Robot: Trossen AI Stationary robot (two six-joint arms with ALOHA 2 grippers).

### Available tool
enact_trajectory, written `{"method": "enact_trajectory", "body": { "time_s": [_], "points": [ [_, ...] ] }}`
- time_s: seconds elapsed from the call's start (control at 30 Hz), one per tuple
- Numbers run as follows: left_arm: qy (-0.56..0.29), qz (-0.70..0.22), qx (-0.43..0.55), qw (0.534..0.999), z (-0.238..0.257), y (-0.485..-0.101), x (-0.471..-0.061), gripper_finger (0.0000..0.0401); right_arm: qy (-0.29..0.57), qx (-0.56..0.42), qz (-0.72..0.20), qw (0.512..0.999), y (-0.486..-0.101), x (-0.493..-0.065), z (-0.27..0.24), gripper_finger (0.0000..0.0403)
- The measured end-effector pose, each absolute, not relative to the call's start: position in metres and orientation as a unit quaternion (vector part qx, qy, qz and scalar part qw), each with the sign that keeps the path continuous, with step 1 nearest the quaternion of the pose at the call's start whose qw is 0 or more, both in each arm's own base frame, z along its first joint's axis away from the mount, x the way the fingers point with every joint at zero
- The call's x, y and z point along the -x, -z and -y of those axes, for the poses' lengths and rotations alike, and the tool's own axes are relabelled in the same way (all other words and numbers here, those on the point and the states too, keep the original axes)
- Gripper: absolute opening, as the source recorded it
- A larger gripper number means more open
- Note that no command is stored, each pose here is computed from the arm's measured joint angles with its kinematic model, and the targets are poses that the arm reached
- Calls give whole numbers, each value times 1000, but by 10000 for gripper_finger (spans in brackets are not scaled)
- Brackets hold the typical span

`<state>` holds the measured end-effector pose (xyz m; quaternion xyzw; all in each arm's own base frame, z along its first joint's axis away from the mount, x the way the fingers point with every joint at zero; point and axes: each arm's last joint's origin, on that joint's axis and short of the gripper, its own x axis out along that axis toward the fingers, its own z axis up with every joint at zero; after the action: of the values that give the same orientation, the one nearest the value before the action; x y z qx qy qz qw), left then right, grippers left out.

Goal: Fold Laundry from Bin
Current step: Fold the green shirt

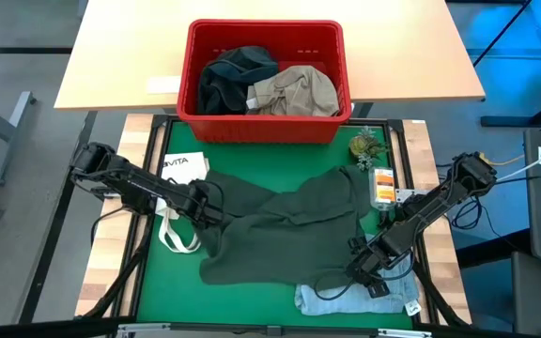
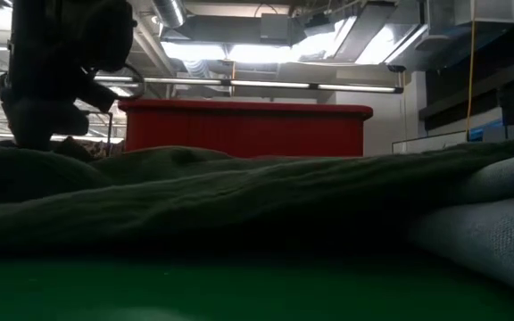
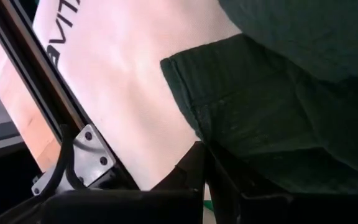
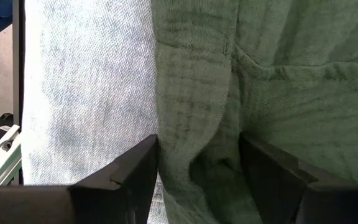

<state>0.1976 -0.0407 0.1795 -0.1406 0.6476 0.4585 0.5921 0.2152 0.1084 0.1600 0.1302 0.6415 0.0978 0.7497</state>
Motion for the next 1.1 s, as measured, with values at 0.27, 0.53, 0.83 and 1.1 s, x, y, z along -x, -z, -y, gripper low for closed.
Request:
{"method": "enact_trajectory", "body": {
  "time_s": [0.27, 0.53, 0.83, 1.1],
  "points": [
    [-456, -657, 156, 580, 40, -178, -196, 48, -98, -130, -641, 750, -160, -215, -108, 220],
    [-449, -674, 186, 557, 34, -177, -197, 111, -98, -130, -641, 750, -160, -215, -108, 220],
    [-413, -684, 169, 577, 39, -199, -208, 117, -98, -130, -641, 750, -160, -215, -108, 220],
    [-413, -683, 145, 585, 48, -225, -211, 105, -98, -130, -641, 750, -160, -215, -108, 220]
  ]
}}
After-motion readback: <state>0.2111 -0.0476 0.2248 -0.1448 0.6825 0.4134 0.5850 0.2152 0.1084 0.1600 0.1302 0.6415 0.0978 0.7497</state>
